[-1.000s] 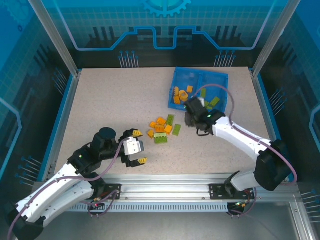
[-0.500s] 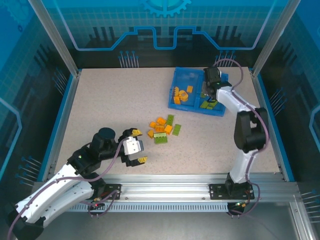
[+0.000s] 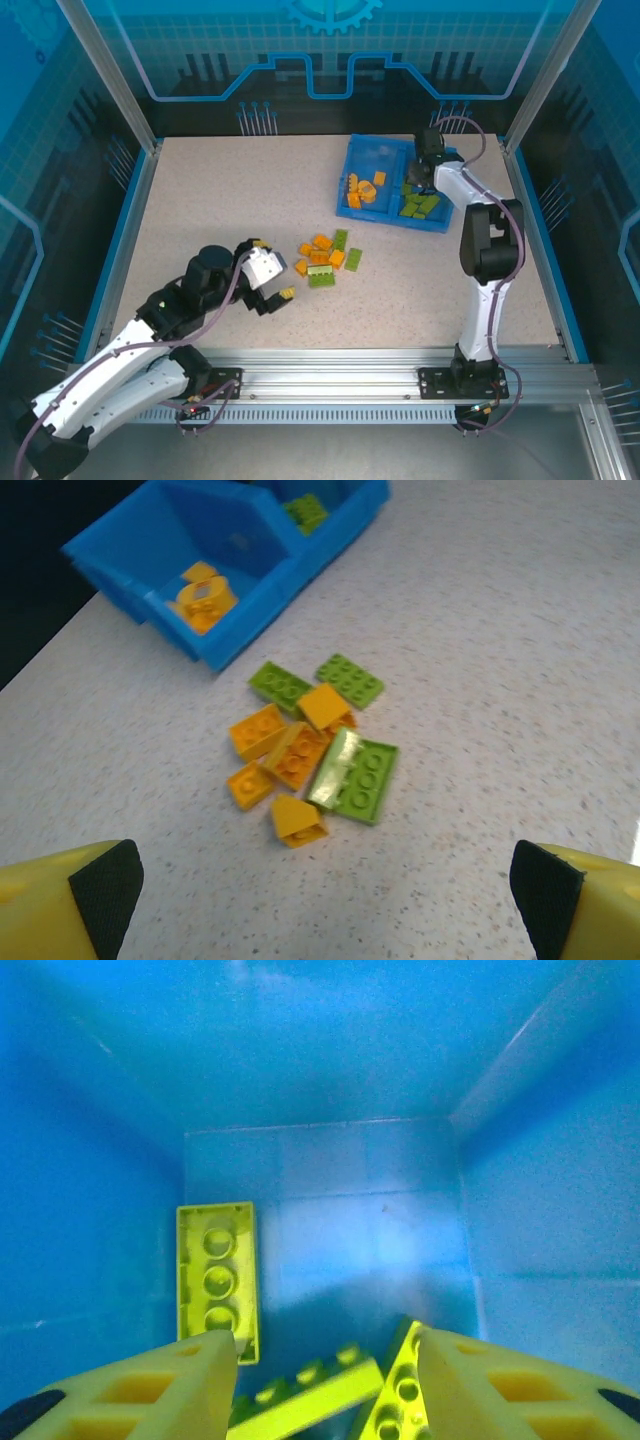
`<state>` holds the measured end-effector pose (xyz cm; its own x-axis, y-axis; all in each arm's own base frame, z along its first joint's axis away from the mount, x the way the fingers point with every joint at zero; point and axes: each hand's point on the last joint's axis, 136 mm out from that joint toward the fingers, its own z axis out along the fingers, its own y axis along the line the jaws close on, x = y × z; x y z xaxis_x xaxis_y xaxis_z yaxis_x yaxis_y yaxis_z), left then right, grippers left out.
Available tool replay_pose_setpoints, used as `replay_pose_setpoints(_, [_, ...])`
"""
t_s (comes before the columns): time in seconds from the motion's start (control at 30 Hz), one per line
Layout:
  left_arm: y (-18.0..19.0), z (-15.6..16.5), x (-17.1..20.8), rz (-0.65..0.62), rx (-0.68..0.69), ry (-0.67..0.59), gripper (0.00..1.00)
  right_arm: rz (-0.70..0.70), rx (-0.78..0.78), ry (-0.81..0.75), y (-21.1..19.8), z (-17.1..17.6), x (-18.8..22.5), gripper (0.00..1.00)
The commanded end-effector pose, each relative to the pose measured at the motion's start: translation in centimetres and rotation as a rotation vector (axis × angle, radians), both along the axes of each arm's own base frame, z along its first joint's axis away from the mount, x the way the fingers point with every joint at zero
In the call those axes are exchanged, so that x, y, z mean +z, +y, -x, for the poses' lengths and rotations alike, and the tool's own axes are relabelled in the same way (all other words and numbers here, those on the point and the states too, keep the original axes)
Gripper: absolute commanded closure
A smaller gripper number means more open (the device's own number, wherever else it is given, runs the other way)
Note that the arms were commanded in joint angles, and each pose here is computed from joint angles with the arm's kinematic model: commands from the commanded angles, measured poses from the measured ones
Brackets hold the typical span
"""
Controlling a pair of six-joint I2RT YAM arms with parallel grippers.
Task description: Sort the legos into containers by color
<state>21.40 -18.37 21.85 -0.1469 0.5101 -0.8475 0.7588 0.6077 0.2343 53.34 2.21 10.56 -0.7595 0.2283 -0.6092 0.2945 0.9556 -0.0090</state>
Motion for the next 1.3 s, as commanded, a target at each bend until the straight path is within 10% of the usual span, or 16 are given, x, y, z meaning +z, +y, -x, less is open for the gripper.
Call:
replay_pose_setpoints(0.0, [0.8, -1.9, 3.0, 0.164, 0.202, 0.053, 0.01, -0.040, 0.011, -0.051, 0.1, 1.8, 3.8, 0.48])
replay_pose_setpoints(0.47, [-1.3, -4.2, -7.4, 0.669, 1.053, 0.869, 0.04, -0.347, 0.413, -0.054, 11.3, 18.5, 8.7, 0.29])
replay_pose_setpoints(0.73, [-6.8, -4.4, -12.2, 0.491, 1.134, 0.905, 0.04, -0.340, 0.455, -0.016, 12.0, 21.7, 9.4, 0.07])
replay_pose_setpoints(1.27, [-7.8, -7.3, -19.3, 0.155, 1.187, 0.778, 0.08, -0.307, 0.447, -0.035, 11.1, 22.3, 9.9, 0.00])
